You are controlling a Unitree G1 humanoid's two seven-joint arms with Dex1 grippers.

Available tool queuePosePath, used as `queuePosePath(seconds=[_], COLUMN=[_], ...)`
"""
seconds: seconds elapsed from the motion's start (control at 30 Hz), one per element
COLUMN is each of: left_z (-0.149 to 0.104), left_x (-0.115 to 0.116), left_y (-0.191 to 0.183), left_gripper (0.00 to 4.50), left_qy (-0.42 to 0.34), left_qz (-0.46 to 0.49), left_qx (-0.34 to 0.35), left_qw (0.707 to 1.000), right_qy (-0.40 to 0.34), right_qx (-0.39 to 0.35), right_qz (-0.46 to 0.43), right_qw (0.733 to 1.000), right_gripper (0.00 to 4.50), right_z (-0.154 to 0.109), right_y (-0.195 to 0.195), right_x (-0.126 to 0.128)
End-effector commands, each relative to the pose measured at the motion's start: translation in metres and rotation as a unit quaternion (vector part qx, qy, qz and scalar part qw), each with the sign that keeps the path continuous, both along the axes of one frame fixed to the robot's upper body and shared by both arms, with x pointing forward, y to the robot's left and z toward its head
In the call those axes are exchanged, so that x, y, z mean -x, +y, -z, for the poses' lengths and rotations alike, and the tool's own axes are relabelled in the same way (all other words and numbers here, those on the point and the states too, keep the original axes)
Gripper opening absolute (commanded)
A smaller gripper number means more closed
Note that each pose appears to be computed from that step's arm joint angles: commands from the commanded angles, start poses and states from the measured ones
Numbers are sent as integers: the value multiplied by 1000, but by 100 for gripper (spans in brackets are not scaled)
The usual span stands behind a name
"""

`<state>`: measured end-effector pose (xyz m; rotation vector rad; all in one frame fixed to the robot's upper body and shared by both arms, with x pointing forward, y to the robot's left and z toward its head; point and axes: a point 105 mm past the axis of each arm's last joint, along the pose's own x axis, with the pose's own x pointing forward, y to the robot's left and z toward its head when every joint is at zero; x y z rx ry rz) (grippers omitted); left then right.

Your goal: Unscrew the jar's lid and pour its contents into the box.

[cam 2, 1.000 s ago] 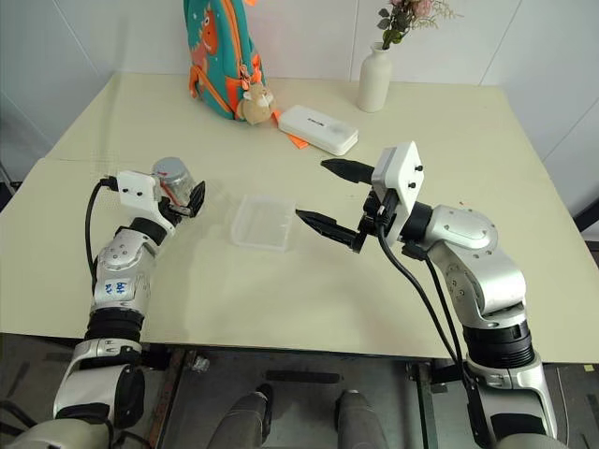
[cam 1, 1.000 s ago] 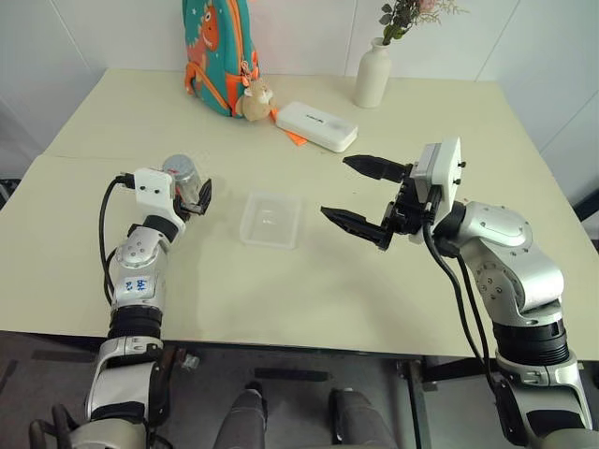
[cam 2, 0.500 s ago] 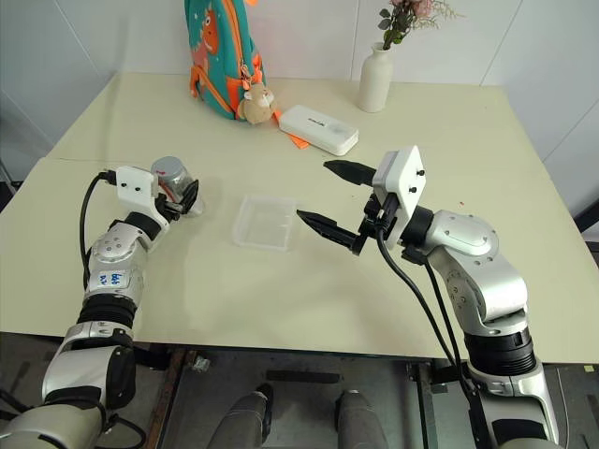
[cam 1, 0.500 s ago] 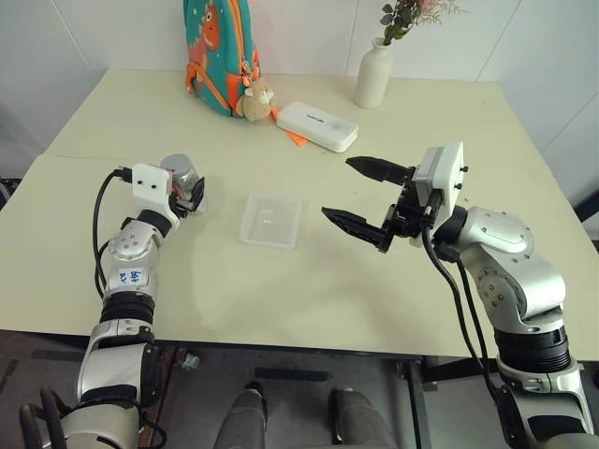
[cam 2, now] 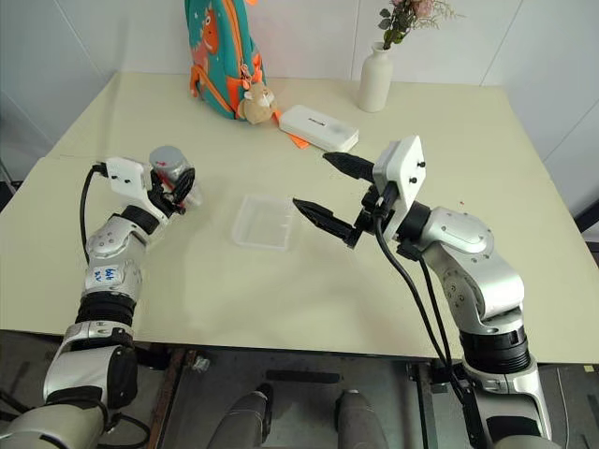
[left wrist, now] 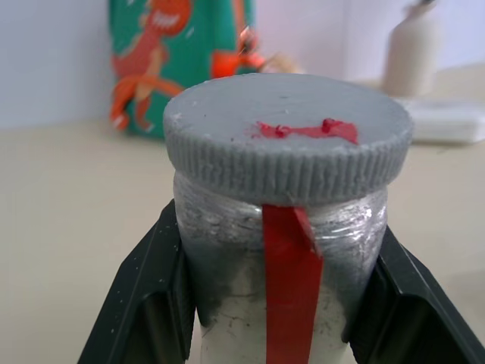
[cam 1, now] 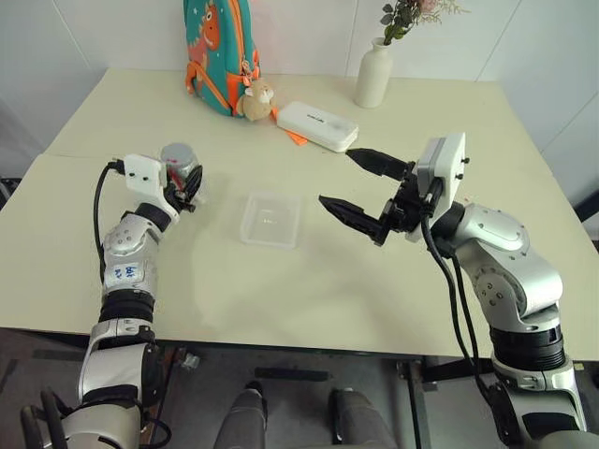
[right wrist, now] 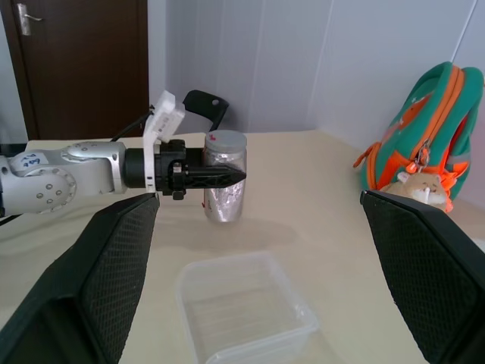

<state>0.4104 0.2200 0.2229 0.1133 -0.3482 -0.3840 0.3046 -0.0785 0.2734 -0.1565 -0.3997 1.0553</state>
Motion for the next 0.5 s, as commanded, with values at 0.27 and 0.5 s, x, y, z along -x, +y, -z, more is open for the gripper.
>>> queuePosePath(seconds=[0.27,0.5], left_z=[-44,-32], left_x=[72,75], left_y=[-109,-146], left_gripper=[204,204], left_qy=[35,56], left_qz=[325,388], left_qx=[-76,-92], left_qw=[942,916], right_qy=[13,33], right_qx=[-27,-3], right_qz=[-23,-33], right_qw=[999,999], right_gripper=[450,450], right_z=[-37,-32], right_y=[43,71], right_x=[2,0])
